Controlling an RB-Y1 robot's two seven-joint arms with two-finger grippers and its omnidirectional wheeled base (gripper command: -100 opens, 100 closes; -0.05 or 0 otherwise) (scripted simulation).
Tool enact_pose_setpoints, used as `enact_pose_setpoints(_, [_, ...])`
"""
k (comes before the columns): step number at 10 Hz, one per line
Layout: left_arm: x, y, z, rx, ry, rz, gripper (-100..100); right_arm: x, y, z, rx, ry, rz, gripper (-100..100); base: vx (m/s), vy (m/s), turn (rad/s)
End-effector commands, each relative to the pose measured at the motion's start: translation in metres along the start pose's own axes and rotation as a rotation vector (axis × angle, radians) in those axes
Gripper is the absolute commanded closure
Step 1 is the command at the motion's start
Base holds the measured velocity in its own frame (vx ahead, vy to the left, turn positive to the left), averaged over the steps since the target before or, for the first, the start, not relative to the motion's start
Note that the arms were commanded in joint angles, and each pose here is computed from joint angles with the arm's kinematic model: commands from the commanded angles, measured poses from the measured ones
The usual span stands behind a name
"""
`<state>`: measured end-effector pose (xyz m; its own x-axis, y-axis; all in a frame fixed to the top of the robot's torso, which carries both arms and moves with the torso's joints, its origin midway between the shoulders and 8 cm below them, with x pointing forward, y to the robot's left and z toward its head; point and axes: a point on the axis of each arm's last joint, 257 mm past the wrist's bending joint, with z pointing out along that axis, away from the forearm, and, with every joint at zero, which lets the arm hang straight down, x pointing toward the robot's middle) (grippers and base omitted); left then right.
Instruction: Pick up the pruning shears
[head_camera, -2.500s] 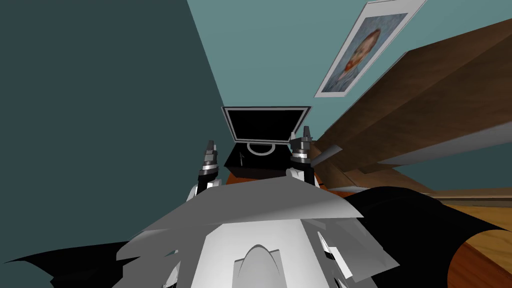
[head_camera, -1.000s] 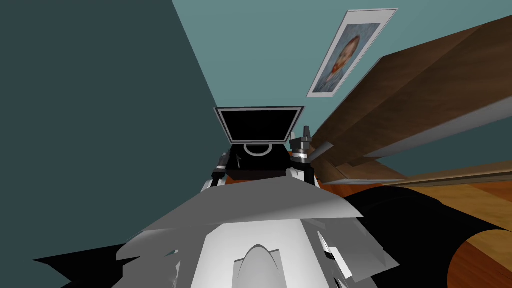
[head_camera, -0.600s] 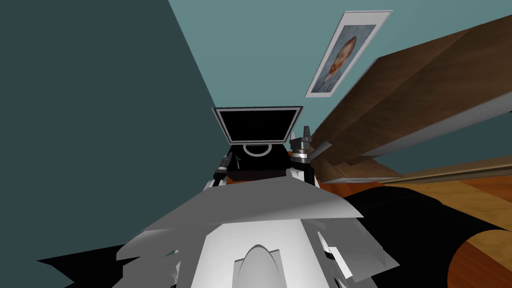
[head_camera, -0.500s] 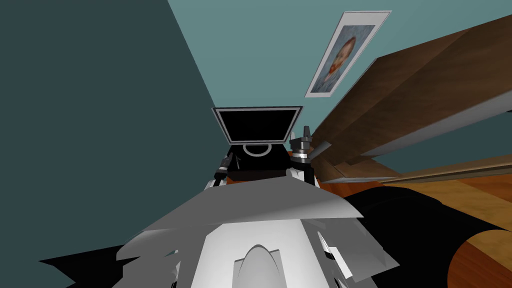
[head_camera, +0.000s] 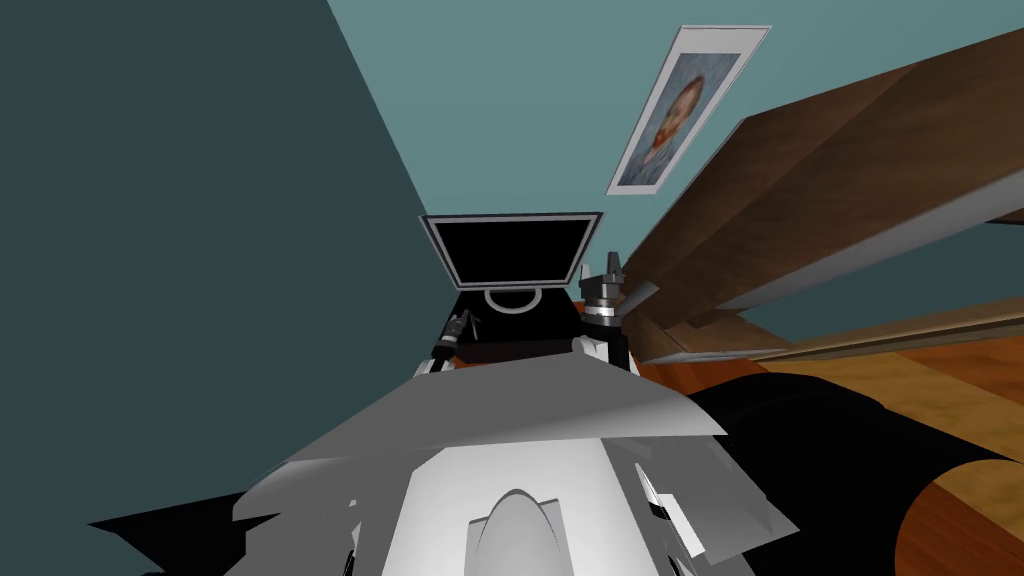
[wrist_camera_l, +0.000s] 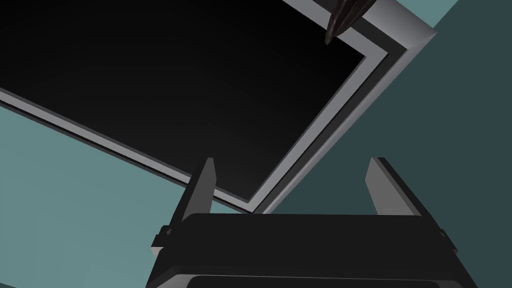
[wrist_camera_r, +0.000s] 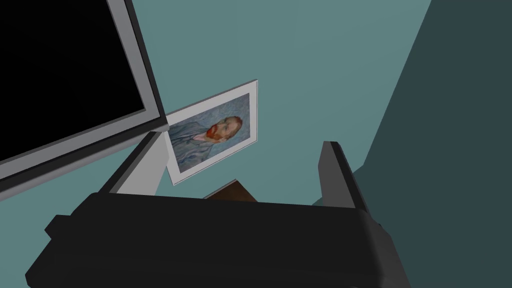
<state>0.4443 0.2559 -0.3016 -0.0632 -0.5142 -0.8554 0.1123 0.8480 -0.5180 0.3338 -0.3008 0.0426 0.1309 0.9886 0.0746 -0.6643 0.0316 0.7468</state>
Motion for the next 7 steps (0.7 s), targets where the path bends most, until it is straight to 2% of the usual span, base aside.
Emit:
enact_pose_setpoints(1, [0.016, 0.011, -0.001, -0.017, 0.039, 0.036, -100, 0.0, 0.0, 0.0, 0.0, 0.0, 0.0, 0, 0.011, -0.002, -0.044])
enact_pose_setpoints(5, [0.063, 0.044, -0.006, -0.061, 0.163, 0.159, -100, 0.0, 0.0, 0.0, 0.0, 0.0, 0.0, 0, 0.019, -0.01, -0.073])
enact_pose_setpoints(6, [0.07, 0.05, -0.007, -0.066, 0.186, 0.188, -100, 0.0, 0.0, 0.0, 0.0, 0.0, 0.0, 0, 0.021, -0.003, -0.059])
enact_pose_setpoints(7, [0.073, 0.052, -0.009, -0.07, 0.192, 0.188, -100, 0.0, 0.0, 0.0, 0.0, 0.0, 0.0, 0, 0.01, 0.0, -0.012])
